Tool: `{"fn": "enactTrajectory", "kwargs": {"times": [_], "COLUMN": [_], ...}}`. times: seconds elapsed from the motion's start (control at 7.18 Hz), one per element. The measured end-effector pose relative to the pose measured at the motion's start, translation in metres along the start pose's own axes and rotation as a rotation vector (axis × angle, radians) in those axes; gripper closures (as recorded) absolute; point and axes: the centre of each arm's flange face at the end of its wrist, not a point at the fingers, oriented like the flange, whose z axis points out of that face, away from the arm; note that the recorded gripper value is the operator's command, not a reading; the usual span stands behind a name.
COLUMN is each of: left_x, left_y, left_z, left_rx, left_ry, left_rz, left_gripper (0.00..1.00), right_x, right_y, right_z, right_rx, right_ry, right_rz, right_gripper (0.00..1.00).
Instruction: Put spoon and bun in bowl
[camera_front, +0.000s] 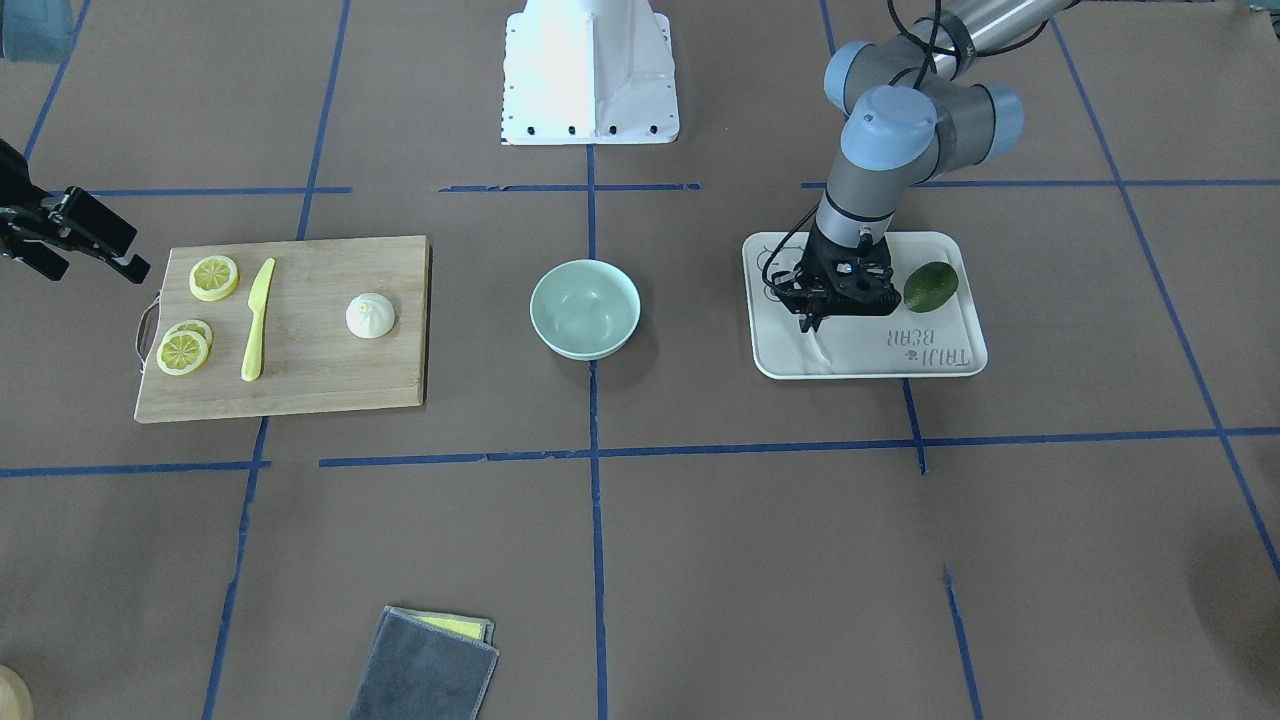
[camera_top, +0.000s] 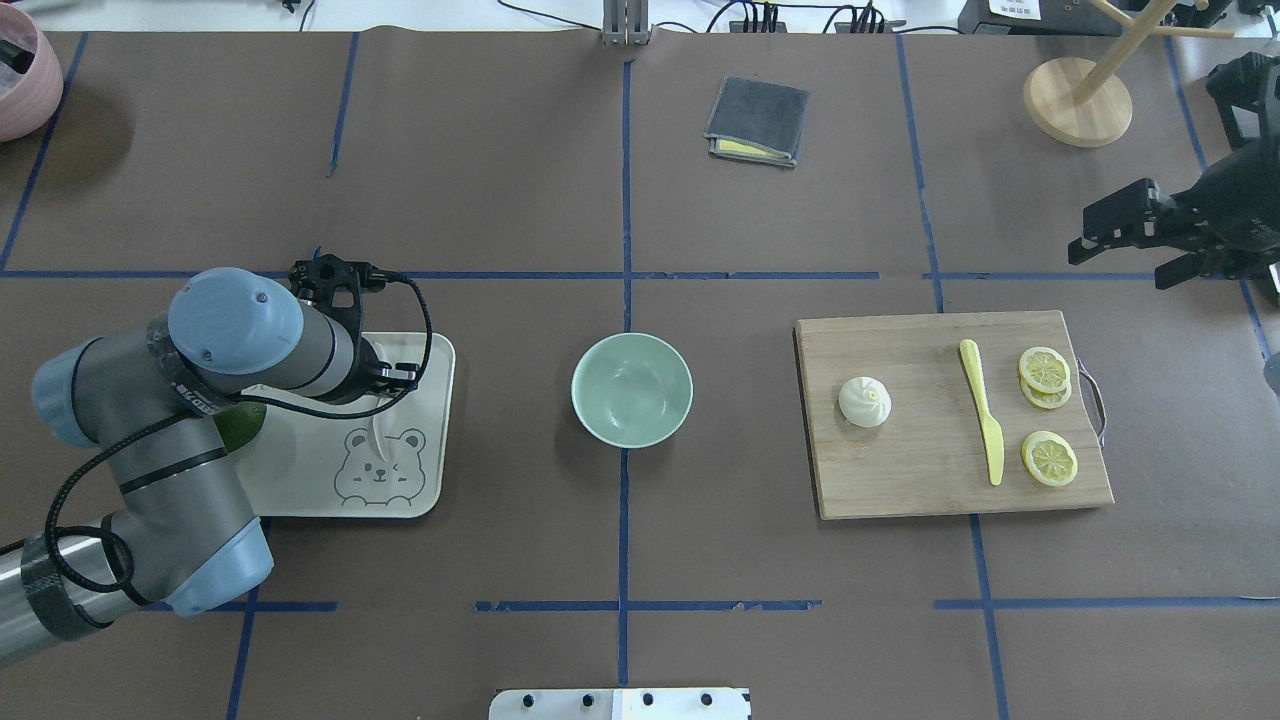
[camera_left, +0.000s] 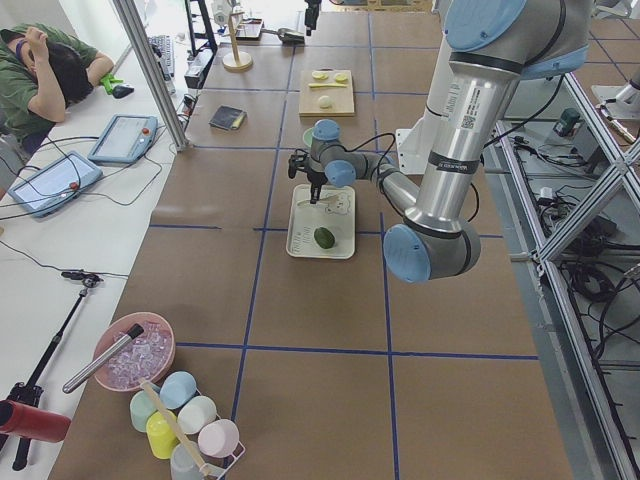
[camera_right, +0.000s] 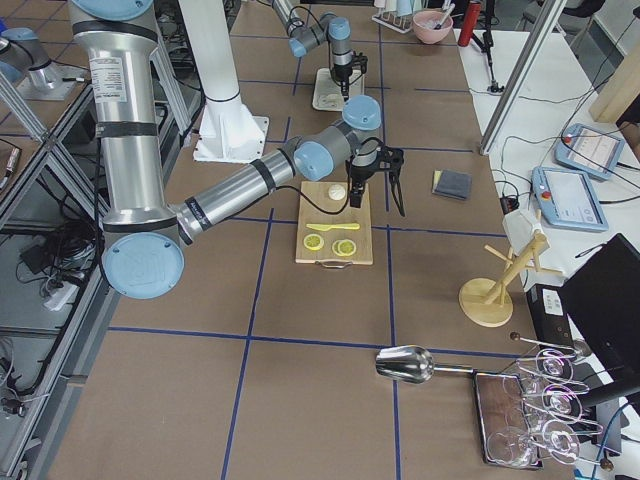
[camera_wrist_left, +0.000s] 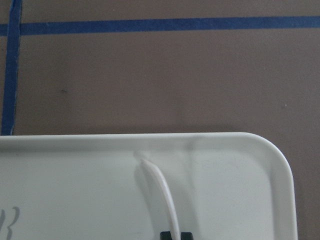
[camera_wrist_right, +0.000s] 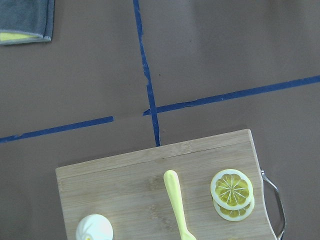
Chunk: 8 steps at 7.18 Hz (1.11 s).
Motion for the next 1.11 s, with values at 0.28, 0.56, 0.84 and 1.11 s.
{"fn": "enactTrajectory", "kwargs": {"times": [0.28, 0.56, 0.84, 1.11], "left_x": [-0.005, -0.016, 0.003, 0.036], "left_y": [-0.006, -0.022, -0.034, -0.042], "left_z": [-0.019, -0.051, -0.083, -0.105], "left_rx": [0.021, 0.064, 0.075, 0.074], "left_ry": [0.014, 0.042, 0.115, 0.186], "left_rz": [-0.006, -0.022, -0.065, -0.174], "left_gripper": [1.0, 1.0, 1.0, 1.0], "right_x": [-0.022, -0.048, -0.079, -0.112], "right_y": [0.007, 0.026, 0.06, 0.091], "right_z": [0.015, 0.045, 0.088, 0.135], "right_rx": [0.005, 0.036, 0.079, 0.11], "right_ry": [0.008, -0.004, 0.004, 0.03], "right_rz": [0.0, -0.01, -0.011, -0.039], "right_gripper": [0.0, 0.0, 0.0, 0.0]}}
